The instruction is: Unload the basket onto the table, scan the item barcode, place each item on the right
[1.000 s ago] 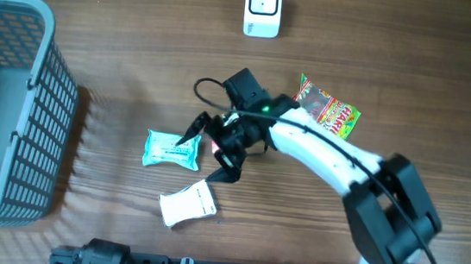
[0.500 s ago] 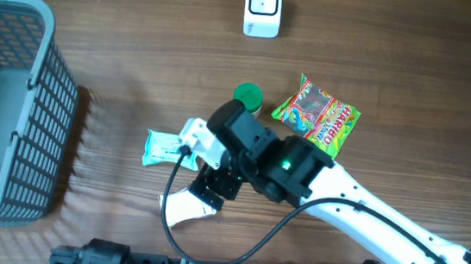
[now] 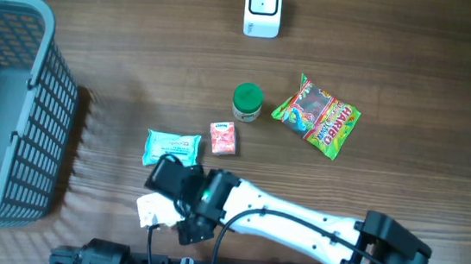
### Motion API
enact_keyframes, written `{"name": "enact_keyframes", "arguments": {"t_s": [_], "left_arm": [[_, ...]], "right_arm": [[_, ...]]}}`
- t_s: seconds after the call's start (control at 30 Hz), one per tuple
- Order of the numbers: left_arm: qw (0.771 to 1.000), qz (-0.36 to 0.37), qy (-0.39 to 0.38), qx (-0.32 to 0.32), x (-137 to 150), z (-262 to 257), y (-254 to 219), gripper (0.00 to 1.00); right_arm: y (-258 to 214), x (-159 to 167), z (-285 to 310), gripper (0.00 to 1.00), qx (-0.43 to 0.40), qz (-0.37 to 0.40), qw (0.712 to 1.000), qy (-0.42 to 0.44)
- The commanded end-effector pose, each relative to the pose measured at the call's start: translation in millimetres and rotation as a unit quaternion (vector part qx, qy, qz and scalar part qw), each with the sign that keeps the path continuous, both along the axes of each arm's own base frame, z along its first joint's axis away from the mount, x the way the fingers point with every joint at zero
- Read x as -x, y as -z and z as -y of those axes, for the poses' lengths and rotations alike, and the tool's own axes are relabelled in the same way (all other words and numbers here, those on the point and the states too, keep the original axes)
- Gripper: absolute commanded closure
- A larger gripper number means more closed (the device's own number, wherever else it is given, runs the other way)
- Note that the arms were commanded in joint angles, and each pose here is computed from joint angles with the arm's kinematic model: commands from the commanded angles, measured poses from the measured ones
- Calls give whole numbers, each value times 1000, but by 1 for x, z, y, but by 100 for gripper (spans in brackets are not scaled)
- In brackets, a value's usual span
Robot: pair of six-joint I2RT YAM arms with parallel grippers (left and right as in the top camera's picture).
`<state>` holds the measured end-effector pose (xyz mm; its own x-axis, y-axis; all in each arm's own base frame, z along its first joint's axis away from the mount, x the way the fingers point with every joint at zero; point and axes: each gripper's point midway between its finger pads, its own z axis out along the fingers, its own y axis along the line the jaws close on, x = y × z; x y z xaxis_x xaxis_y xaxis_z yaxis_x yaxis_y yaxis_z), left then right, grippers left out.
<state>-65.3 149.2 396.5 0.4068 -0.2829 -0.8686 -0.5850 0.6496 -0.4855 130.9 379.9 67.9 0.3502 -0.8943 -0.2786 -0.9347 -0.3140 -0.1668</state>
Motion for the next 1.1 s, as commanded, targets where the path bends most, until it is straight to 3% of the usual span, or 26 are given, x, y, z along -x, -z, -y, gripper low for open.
{"name": "enact_keyframes", "arguments": {"t_s": [0.0, 0.17, 0.4, 0.53, 0.63, 0.87, 0.93, 1.07], "left_arm": [[1000, -4, -1, -3, 0, -1, 1, 0], [1000, -4, -1, -3, 0, -1, 1, 0], [1000, -4, -1, -3, 0, -1, 1, 0], [1000, -4, -1, -3, 0, -1, 1, 0], [1000, -4, -1, -3, 0, -1, 1, 0], [1000, -4, -1, -3, 0, -1, 1, 0], [1000, -4, -1, -3, 0, -1, 1, 0], [1000, -4, -1, -3, 0, -1, 1, 0]], "right_arm": [[25, -2, -3, 1, 26, 13, 999, -18], [66, -7, -10, 0, 48, 20, 998, -33], [68, -10, -25, 0, 18, 26, 999, -37], [69, -4, -24, 16, 18, 1, 1000, -20], [71, -2, -18, 36, 29, -11, 1000, -5], [51, 3, -35, 47, -5, -61, 996, 63], [28, 13, -45, 55, -31, -96, 992, 71], [-52, 23, -59, 56, -115, -145, 979, 90]]}}
